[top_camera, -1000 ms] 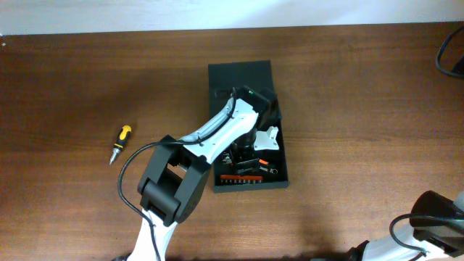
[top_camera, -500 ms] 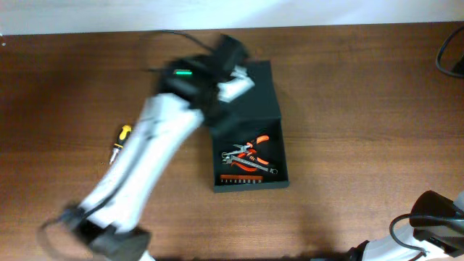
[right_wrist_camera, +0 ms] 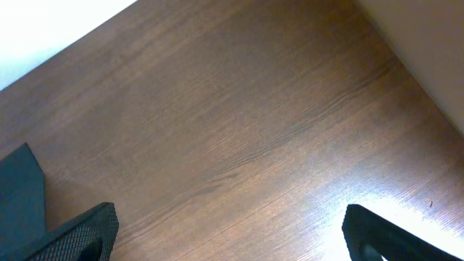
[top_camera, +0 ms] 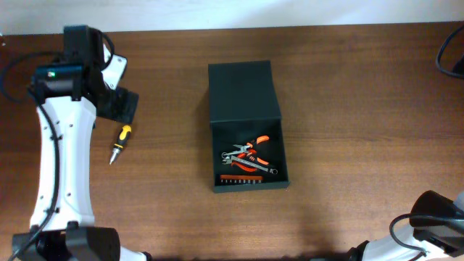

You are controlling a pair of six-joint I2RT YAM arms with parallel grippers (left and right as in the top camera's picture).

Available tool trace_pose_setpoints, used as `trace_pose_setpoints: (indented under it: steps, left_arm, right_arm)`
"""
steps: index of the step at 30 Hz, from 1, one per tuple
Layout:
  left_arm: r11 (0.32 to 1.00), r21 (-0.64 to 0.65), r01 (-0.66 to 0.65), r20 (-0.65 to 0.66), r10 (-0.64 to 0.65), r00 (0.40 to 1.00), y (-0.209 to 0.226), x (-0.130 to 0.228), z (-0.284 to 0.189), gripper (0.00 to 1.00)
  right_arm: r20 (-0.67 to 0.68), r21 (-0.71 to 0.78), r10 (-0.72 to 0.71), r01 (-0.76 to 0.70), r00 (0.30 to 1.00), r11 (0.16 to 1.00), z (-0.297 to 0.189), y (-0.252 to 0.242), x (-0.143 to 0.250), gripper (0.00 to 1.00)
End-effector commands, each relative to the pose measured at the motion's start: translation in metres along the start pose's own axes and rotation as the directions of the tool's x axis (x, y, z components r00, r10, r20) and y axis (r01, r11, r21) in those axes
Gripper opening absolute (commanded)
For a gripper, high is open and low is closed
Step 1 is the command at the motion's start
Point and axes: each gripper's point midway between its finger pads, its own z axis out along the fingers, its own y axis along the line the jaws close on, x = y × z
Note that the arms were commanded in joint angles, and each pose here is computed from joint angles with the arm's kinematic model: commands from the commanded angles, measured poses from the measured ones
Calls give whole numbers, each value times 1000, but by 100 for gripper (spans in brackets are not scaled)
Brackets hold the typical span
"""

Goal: Pack container
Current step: 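Lower the left gripper onto the yellow-black screwdriver handle and close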

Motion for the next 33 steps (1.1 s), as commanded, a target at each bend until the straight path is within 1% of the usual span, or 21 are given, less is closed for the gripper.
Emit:
trace_pose_setpoints:
  steps: [1,3,8,12,14,19,22,27,33]
  left_arm:
    - [989,134,-57,-1,57,998,-21,13,45,99]
    - [984,162,-77,10,76,997,-27,18,66,99]
    - [976,158,-152,0,154,988,-30,43,114,99]
    - [980,166,-106,5,107,994,-28,60,141,99]
    - [974,205,-95,34,90,995,-32,67,154,99]
    - [972,222,-80,26,76,997,-34,75,173,99]
    - [968,241,-74,-3,77,997,-38,81,185,99]
    - [954,298,-27,-56,46,997,-52,90,205,99]
    - [948,317,-9,-96,41,995,-58,98,217,99]
  right_arm:
    - [-7,0,8,-8,1000,1000,4,-1,0,99]
    - [-7,1,8,-8,1000,1000,4,-1,0,99]
    - [-7,1,8,-8,1000,1000,4,-1,0,99]
    - [-14,1,9,-9,1000,1000,4,-1,1,99]
    - [-18,2,9,-9,1000,1000,4,-1,3,99]
    - [-25,2,8,-8,1000,1000,4,-1,4,99]
    - [-26,2,-13,13,1000,1000,4,-1,5,99]
    - [-26,2,-14,14,1000,1000,4,-1,5,99]
    - [-26,2,-14,14,1000,1000,4,-1,4,99]
